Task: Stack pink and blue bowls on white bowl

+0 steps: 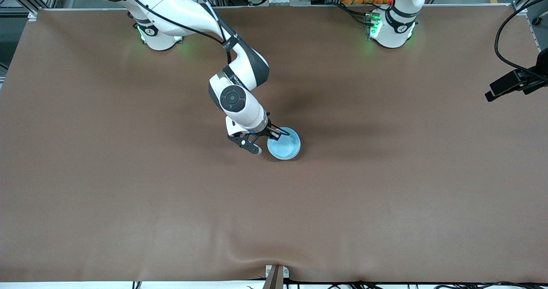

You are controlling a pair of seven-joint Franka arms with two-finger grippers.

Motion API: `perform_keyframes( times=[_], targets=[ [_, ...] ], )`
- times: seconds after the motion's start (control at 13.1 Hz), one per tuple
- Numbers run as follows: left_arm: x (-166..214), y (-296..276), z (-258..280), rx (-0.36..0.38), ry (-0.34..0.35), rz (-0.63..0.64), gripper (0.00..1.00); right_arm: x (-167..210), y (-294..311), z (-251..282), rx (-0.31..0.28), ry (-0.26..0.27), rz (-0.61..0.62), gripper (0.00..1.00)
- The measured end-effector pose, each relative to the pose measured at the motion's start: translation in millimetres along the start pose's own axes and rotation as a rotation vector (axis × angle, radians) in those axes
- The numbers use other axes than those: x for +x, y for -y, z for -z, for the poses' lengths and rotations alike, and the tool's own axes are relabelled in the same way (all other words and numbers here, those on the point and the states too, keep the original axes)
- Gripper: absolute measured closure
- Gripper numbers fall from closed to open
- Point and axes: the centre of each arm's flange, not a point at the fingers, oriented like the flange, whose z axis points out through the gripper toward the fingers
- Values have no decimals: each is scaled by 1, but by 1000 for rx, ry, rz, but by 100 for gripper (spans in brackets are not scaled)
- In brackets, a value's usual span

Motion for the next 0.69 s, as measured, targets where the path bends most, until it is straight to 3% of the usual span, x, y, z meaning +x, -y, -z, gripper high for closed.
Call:
perform_keyframes(
  times=[0.31, 0.54, 0.61, 0.69],
  targets=[
    [0, -2, 0, 0, 1, -3, 0, 9, 1, 8, 0, -7, -11, 39],
    [-2, -10, -5, 1, 11, -18, 0, 53, 6, 67, -32, -4, -48, 7],
    [-2, -16, -8, 2, 17, -30, 0, 75, 5, 101, -56, -11, -41, 0],
    [-2, -24, -12, 3, 24, -44, 0, 99, -2, 134, -78, -13, -24, 0]
  ],
)
